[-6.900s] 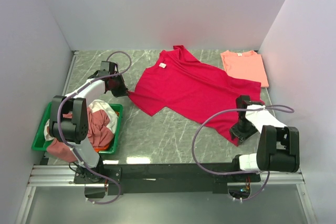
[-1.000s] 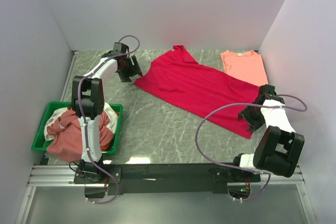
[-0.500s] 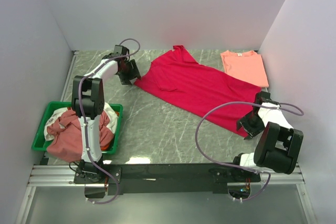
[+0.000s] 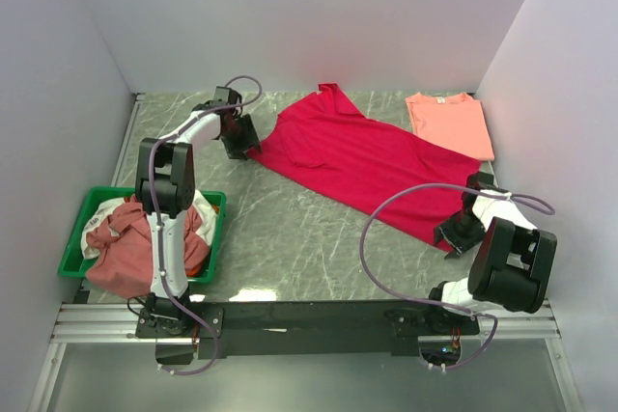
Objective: Fold and stack the t-shirts
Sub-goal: Fold the tshirt
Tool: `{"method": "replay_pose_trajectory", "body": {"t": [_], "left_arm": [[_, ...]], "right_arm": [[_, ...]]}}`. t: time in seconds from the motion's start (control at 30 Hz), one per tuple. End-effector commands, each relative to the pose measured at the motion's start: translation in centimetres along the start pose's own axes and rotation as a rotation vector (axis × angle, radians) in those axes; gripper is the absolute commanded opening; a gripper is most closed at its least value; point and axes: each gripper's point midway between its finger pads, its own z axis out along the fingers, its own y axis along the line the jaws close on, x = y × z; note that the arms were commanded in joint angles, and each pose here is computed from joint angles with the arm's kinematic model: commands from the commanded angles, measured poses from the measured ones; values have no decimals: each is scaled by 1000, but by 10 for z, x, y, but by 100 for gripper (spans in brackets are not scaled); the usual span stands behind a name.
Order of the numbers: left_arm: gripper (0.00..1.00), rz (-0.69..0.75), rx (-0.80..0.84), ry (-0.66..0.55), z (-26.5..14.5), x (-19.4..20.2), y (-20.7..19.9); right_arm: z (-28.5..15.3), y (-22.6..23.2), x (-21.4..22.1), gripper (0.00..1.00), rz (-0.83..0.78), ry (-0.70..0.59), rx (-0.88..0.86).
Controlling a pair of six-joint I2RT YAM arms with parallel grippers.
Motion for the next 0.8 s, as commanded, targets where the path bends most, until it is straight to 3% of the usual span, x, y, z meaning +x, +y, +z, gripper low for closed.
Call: {"method": "replay_pose_trajectory", "body": {"t": [0.0, 0.13, 0.3, 0.47, 0.57, 0.77], "left_arm": [[58, 7, -3, 9, 10, 2, -3], [48, 6, 0, 22, 18, 6, -4], [24, 10, -13, 19, 24, 5, 0], [1, 20, -25, 7, 21, 1, 2], [1, 17, -42, -13, 15, -2, 8], [1, -16, -48, -55, -5, -10, 21]], "right_arm": [[5, 0, -4, 52, 5, -18, 12], [7, 1, -6, 50, 3, -15, 20], [8, 4, -12, 40, 2, -25, 22], [15, 4, -13, 12, -5, -13, 42], [16, 0, -13, 0, -17, -11, 63], [3, -7, -4, 0, -21, -13, 56]]}}
